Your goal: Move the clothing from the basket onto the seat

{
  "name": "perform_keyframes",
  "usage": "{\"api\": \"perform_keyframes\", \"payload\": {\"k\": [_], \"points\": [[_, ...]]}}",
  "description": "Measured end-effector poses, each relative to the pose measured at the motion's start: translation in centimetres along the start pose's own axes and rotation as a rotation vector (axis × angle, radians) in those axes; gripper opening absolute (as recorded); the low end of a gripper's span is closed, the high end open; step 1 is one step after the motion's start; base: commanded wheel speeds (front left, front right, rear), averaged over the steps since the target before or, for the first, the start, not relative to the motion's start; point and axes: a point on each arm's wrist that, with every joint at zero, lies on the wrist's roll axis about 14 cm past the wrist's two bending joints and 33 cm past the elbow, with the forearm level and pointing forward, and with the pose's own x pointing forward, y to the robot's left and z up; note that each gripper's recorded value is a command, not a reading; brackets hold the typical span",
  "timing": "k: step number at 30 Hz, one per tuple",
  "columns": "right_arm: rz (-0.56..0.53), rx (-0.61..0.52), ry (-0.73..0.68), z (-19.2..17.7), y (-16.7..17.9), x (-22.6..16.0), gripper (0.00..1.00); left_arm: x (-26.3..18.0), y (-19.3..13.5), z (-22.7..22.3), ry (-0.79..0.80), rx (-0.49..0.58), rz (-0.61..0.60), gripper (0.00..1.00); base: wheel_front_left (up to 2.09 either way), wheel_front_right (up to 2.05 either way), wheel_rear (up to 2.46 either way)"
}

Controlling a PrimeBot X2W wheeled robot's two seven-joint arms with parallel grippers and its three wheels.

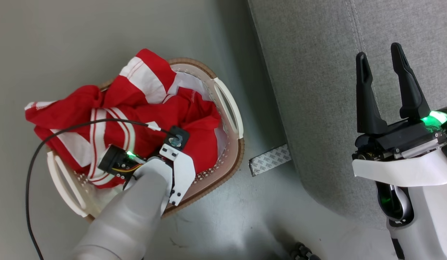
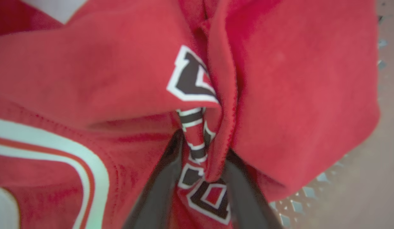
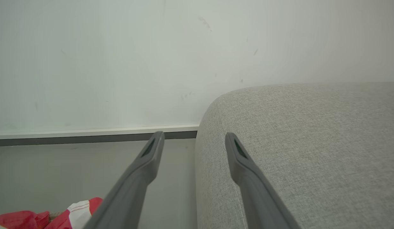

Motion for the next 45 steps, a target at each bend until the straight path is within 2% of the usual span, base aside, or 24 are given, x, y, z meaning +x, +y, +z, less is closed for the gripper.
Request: {"api": "perform_keyframes", "payload": {"k": [4, 9, 18, 35, 45], "points": [[-0.009, 0.005, 0.001, 0.1, -0.2, -0.3, 1.00, -0.7, 0.6, 1.3, -0.070, -0.057, 0.010, 0.00, 0.00, 0.00, 0.00], [-0.005, 0.026, -0.012, 1.2, 0.3, -1.5, 1.00, -3.8, 1.0, 3.2, -0.195, -0.163, 0.041, 0.00, 0.00, 0.00, 0.00], [0.010, 0.046, -0.036, 3.8, 1.4, -6.2, 1.00, -12.0, 0.3, 5.6, -0.368, -0.210, 0.079, 0.00, 0.00, 0.00, 0.00], [0.077, 0.061, -0.152, 8.1, 4.3, -14.3, 1.00, -31.5, 1.0, 14.9, -0.864, -0.174, 0.276, 0.00, 0.00, 0.00, 0.00], [0.134, 0.044, -0.201, 9.5, 5.9, -15.6, 1.00, -42.0, 1.5, 17.7, -1.093, -0.124, 0.371, 0.00, 0.00, 0.00, 0.00]]}}
